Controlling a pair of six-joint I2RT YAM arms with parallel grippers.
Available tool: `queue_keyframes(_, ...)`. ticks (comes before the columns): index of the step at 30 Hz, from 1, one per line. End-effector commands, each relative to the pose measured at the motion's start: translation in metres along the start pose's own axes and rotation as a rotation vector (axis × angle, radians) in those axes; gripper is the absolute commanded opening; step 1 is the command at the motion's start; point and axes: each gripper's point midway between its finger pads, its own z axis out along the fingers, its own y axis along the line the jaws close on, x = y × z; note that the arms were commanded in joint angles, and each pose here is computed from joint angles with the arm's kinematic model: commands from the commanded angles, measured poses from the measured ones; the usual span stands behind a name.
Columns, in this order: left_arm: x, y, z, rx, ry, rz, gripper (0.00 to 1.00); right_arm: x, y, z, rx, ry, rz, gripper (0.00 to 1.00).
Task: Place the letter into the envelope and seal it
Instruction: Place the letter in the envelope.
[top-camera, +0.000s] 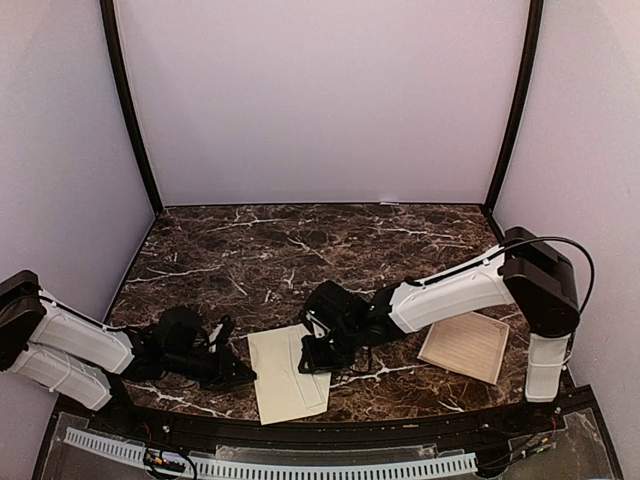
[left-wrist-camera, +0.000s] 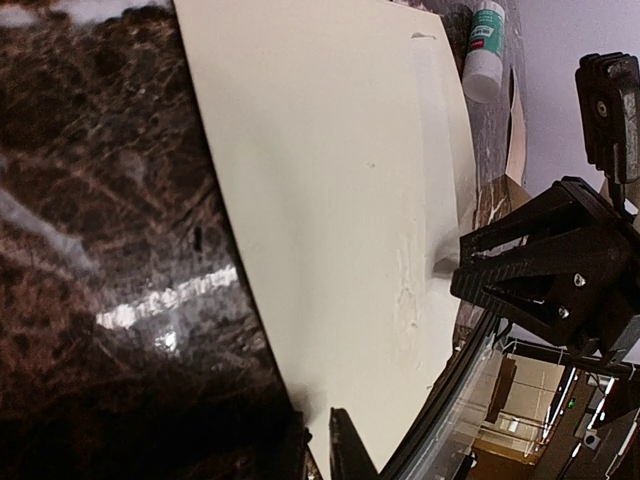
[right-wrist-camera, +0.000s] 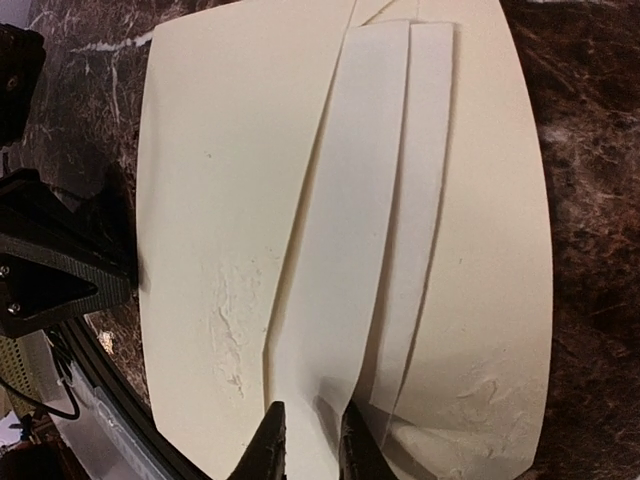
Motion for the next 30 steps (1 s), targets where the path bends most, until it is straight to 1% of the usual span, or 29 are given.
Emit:
queue_keyframes(1, -0.001, -0.006, 0.002, 0.018, 0.002, 0.015, 0.09, 0.002, 0.017, 0.007, -0.037, 0.010, -0.029, 0.16)
queue_keyframes(6, -0.001, -0.007, 0.003, 0.019, 0.005, 0.016, 0.07, 0.003, 0.024, 0.012, -0.053, 0.019, -0.038, 0.14)
queue_keyframes(10, -0.003, -0.008, 0.004, 0.016, 0.002, 0.021, 0.07, 0.001, 0.025, 0.009, -0.038, 0.011, -0.043, 0.15)
queue_keyframes(11, -0.004, -0.009, 0.003, 0.015, -0.002, 0.022, 0.07, 0.000, 0.025, 0.006, -0.030, 0.004, -0.046, 0.17)
queue_keyframes(16, -0.007, -0.006, -0.001, -0.006, -0.031, 0.015, 0.10, -0.004, 0.017, -0.014, 0.036, -0.031, -0.054, 0.34)
queue_keyframes(20, -0.006, -0.005, -0.002, -0.007, -0.033, 0.014, 0.13, -0.006, 0.010, -0.032, 0.075, -0.064, -0.049, 0.41)
queue_keyframes(24, -0.005, -0.004, -0.003, -0.009, -0.032, 0.013, 0.15, -0.008, 0.001, -0.041, 0.092, -0.095, -0.028, 0.45)
queue_keyframes(30, -0.006, -0.006, -0.001, -0.006, -0.028, 0.016, 0.16, -0.004, -0.007, -0.029, 0.085, -0.072, -0.012, 0.45)
